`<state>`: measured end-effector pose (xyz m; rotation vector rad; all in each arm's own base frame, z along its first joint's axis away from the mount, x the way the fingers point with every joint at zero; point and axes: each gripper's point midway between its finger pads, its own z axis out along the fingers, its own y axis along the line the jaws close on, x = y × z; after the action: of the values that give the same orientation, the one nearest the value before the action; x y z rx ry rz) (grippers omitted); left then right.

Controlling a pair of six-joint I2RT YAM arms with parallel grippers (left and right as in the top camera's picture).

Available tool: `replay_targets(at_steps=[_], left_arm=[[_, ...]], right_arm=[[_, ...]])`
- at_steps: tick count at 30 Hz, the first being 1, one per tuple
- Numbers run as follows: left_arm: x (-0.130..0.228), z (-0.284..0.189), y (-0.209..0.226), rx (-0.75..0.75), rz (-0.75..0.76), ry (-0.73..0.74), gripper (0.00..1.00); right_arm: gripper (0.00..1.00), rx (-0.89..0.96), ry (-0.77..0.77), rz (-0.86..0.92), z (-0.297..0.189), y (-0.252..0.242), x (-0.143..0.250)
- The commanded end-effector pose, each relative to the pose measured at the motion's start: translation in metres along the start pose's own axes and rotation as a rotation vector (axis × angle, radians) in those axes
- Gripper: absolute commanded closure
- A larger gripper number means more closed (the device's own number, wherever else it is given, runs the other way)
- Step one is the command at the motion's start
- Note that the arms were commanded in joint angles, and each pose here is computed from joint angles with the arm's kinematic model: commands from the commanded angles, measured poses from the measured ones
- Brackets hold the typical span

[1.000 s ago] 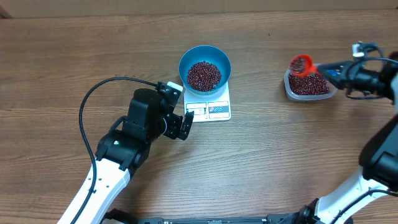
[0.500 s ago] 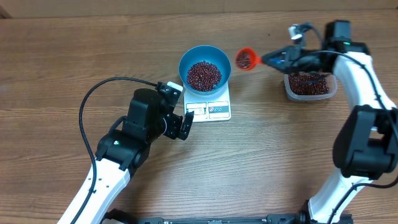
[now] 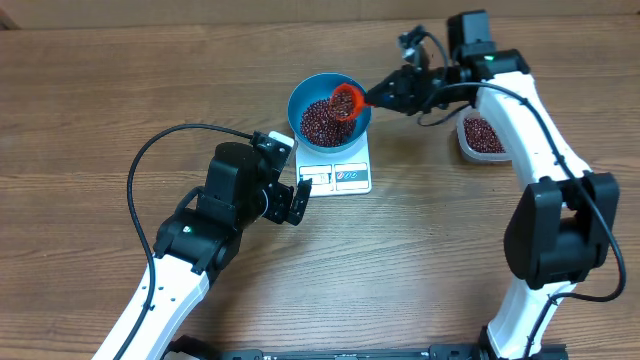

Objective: Scoop item into bowl and weigh 150g on scale
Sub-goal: 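Tip the scoop to pour beans into the teal bowl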

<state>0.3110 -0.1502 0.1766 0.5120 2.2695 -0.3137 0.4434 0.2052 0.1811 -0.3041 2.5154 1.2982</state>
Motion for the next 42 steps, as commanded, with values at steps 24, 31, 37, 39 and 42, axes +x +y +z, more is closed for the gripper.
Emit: replay_targets(at_steps=[24,31,37,39,42], left_arm=[[0.002,0.002,0.000,0.004,-0.013,0.007,0.00],[0.002,0.002,0.000,0.004,-0.013,0.007,0.01],[0.003,0.002,0.000,0.004,-0.013,0.008,0.00],[0.002,0.002,0.000,0.004,-0.013,0.007,0.00],[0.002,0.002,0.000,0.004,-0.013,0.007,0.00]], right_arm=[[0.96,0.797,-0.071,-0.438,0.009,0.017,-0.028],[0.96,0.822,-0.051,-0.559,0.012,0.033,-0.025],[0.96,0.836,-0.038,-0.597,0.017,0.038,-0.022],[0.96,0.834,-0.032,-0.614,0.019,0.040,-0.021],[0.96,0.833,-0.030,-0.629,0.019,0.041,-0.022]])
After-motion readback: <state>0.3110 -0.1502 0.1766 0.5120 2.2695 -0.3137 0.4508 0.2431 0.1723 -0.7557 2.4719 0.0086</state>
